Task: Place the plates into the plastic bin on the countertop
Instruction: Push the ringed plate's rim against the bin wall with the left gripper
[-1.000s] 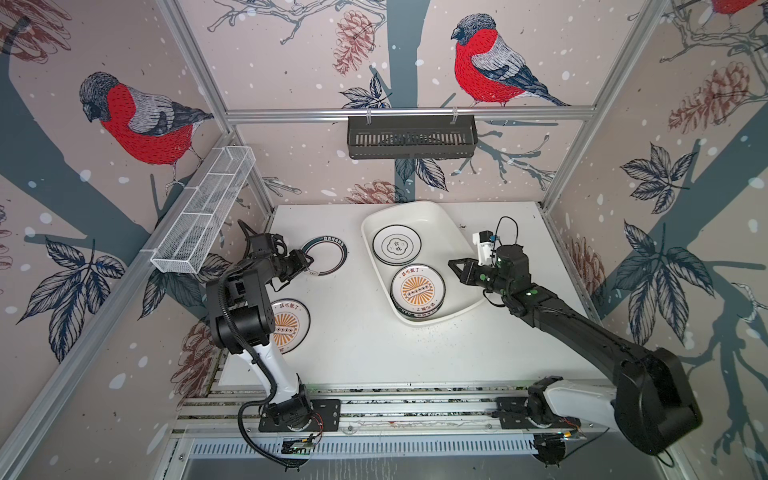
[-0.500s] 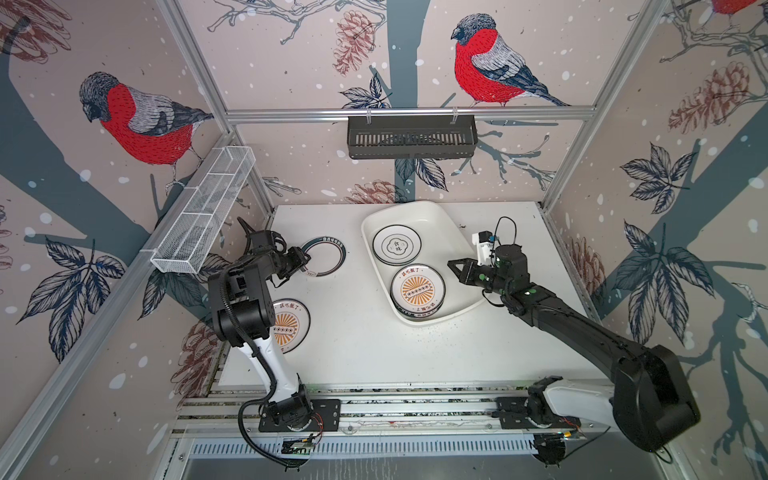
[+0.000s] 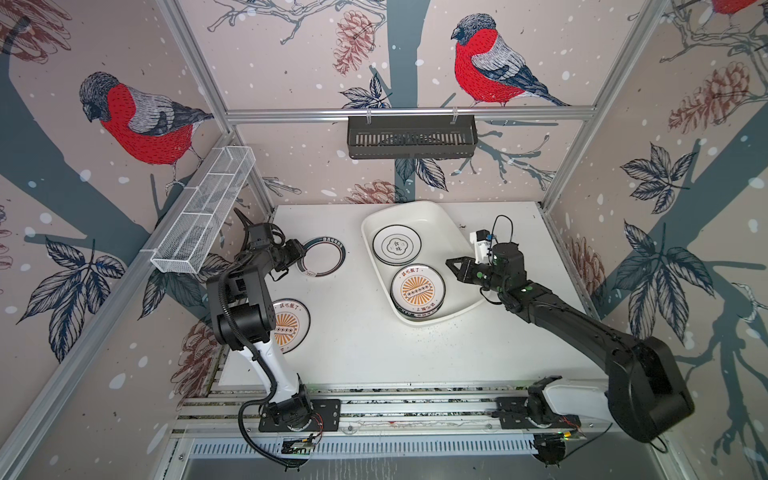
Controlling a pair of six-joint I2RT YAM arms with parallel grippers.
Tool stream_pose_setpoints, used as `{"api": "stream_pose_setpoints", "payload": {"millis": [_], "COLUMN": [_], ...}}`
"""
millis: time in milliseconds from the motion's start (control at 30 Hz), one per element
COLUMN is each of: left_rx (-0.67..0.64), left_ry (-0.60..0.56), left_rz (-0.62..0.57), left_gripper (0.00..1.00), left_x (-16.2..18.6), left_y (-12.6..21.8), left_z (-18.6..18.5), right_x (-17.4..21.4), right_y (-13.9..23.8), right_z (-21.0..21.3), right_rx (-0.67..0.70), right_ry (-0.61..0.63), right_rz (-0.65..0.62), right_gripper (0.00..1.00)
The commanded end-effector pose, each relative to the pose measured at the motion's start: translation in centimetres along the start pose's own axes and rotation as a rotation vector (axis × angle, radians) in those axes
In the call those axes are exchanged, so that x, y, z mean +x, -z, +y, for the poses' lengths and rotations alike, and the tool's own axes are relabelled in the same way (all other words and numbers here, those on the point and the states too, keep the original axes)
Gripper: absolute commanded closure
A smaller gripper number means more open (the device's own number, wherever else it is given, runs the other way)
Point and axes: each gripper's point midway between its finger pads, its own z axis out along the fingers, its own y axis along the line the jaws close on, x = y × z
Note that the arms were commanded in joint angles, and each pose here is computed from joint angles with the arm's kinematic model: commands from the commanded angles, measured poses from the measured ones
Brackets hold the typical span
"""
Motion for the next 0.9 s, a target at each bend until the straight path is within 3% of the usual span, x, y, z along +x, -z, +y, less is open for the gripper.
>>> {"api": "stream_pose_setpoints", "payload": {"millis": [0, 533, 867], "left_rx": [-0.038, -0.053, -0.005], "left_ry": [0.007, 0.032, 0.022], "left_rz": [-0.009, 0.099, 0.126], "left_gripper": [0.43, 0.44, 0.60], "left_x": [-0.4, 1.2, 2.1], "left_y": [-0.5, -3.8, -4.6], "left_z": [0.9, 2.6, 2.2], "right_x": [-0.7, -0.4, -0.5], "right_y": [0.0, 0.2, 0.2], "right_z": [0.7, 0.4, 0.5], "right_rx": [-0.025, -0.020, -0.026], "right_ry": [0.016, 0.010, 0.008], "right_rz": [-0.019, -0.020, -0.022], "right_gripper": [0.83, 0.83, 0.83]}}
